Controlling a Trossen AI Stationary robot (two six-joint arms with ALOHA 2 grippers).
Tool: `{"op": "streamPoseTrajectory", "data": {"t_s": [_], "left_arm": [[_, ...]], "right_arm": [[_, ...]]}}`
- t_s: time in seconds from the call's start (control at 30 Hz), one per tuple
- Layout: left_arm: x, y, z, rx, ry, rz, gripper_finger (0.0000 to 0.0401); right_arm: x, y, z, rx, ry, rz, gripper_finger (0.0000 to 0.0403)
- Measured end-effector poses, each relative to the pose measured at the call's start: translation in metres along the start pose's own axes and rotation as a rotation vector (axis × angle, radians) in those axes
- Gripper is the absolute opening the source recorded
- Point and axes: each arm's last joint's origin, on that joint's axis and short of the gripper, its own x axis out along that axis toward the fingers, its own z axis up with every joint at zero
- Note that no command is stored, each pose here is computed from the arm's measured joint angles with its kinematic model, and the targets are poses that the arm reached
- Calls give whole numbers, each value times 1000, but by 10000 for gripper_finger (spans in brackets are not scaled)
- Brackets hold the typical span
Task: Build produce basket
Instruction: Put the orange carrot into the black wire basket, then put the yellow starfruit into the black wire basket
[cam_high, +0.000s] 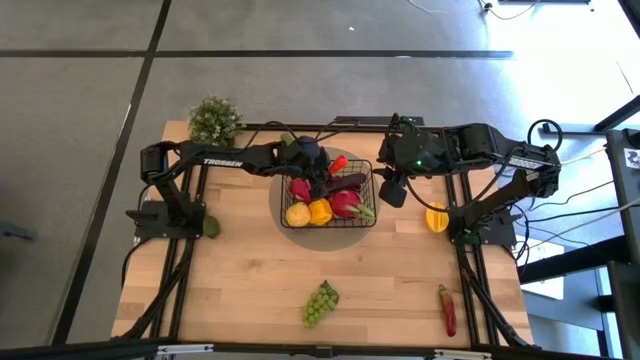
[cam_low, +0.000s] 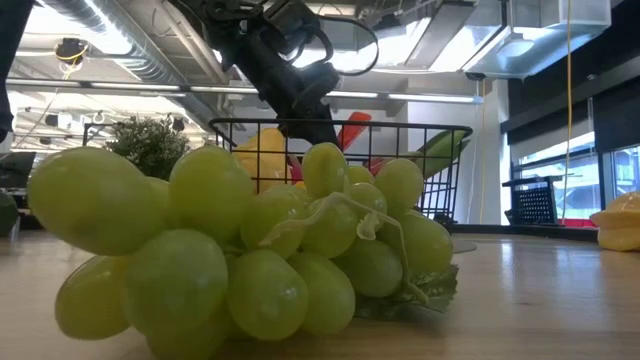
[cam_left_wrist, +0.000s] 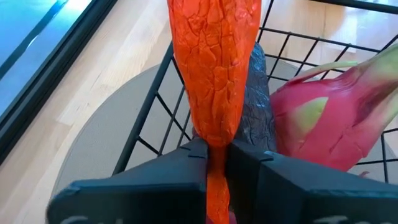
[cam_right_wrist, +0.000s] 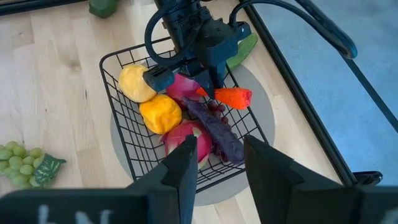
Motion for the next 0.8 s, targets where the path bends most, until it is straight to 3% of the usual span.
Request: {"op": "streamPoseTrajectory", "data": {"t_s": [0.3, 0.6, 0.67, 0.8], "left_arm": [[0, 0, 0, 5, -1, 1, 109], [-20, -4, 10, 0, -42, -17, 117], [-33, -5, 11, -51, -12, -21, 117], [-68, -4, 10, -263, 73, -38, 117]], "right_arm": [[0, 0, 0, 0, 0, 0, 122], [0, 0, 0, 2, 0, 0, 122], [0, 0, 0, 2, 0, 0, 122], [0, 0, 0, 3, 0, 0, 122]]}}
